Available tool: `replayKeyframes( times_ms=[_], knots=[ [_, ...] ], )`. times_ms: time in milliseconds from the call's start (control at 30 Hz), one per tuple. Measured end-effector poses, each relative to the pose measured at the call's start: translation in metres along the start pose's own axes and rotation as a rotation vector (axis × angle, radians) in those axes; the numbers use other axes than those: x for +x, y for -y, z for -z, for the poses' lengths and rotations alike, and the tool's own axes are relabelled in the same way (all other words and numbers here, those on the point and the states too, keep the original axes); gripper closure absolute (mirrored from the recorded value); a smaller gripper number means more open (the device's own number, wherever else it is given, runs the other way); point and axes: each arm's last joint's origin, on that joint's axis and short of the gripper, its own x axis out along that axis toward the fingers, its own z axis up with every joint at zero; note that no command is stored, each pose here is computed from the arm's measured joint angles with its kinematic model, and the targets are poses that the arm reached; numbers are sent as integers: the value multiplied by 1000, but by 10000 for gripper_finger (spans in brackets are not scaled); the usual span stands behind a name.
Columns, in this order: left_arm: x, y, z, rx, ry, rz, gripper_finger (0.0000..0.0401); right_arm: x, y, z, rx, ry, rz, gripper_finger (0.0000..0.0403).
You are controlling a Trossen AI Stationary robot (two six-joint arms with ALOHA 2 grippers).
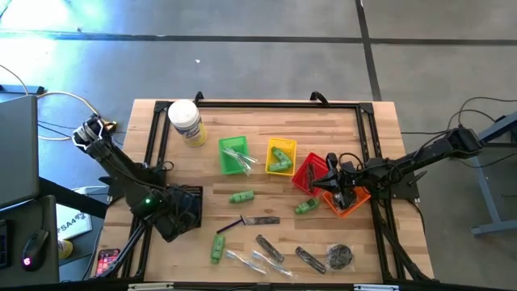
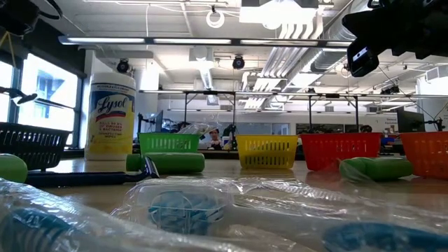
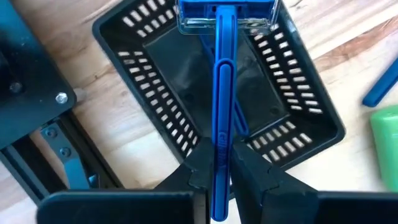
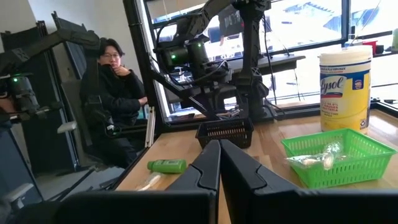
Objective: Pick & Place Travel size toiletries
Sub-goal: Put the blue razor into the black bin
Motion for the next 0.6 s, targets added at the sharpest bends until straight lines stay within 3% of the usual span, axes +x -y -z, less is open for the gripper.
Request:
replayKeyframes(
  times_ms=[267,600],
  knots=[
    [5,6,-21,10,-12,-27,368,0,0,0,0,1,1,399],
    [21,4,-19,1,-14,-32,368,0,0,0,0,0,-1,399]
  ],
)
